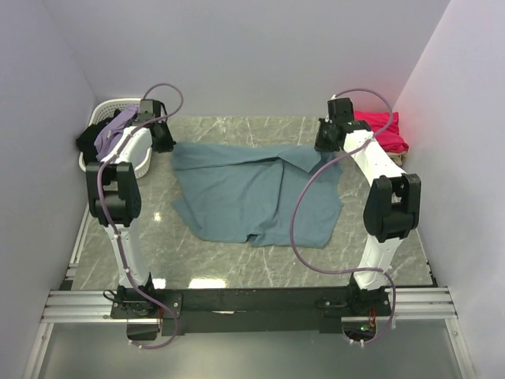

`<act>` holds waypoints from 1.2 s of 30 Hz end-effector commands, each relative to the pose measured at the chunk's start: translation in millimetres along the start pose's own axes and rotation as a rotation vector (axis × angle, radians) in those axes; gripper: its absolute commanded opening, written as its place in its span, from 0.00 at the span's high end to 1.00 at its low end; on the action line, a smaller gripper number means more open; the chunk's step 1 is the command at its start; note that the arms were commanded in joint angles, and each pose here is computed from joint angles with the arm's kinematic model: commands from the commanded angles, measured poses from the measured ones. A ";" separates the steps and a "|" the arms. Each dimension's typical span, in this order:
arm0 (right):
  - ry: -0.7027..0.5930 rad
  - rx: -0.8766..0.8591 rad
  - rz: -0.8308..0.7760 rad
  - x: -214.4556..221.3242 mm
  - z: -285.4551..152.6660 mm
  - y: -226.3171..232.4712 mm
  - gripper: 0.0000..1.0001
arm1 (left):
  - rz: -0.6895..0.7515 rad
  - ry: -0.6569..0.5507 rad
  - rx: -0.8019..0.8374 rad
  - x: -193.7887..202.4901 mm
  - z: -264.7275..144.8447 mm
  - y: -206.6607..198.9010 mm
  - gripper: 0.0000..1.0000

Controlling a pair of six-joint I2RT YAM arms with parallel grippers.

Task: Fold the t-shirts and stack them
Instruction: Fold the tshirt

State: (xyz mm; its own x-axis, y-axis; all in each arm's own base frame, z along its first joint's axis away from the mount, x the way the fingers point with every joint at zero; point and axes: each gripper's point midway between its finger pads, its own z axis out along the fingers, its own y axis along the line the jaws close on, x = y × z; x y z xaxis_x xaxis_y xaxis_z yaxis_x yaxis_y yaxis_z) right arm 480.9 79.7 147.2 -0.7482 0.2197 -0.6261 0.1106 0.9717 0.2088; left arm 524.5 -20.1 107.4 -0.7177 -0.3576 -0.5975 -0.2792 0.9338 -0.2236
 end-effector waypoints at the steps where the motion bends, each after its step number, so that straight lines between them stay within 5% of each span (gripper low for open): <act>1: 0.053 0.061 -0.016 15.8 3.8 -9.7 1.00 | 0.045 0.095 -0.004 23.8 7.3 -2.2 0.88; 7: 0.186 0.102 -0.021 54.3 19.9 -21.0 0.94 | 0.045 0.072 -0.033 20.6 6.1 -2.0 0.88; 8: 0.193 0.104 -0.019 57.9 20.8 -21.4 0.68 | 0.046 0.066 -0.024 18.8 3.8 -3.8 0.88; 14: 0.066 0.127 0.009 27.6 2.5 -21.4 0.57 | 0.050 -0.033 0.143 -10.9 -28.1 -37.6 0.85; 18: -0.097 0.089 0.033 -17.0 -24.6 -9.3 0.45 | 0.066 -0.043 0.295 -20.1 -39.2 -66.5 0.73; 25: -0.077 0.074 0.037 -42.3 14.3 2.2 0.43 | 0.051 -0.002 0.456 -19.8 -17.5 -99.6 0.66; 36: 0.018 0.059 0.104 -35.8 73.5 -10.9 0.45 | 0.035 0.126 0.402 25.8 45.9 -86.0 0.57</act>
State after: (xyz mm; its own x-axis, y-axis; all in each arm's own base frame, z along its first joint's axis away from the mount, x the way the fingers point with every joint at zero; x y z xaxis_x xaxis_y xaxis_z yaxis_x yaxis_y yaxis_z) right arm 539.4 76.8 98.8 -0.7657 0.2769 -0.5806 0.2066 0.9607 0.1856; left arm 550.7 -105.6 75.5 -0.8047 -0.3070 -0.5081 -0.0168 0.8674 -0.4974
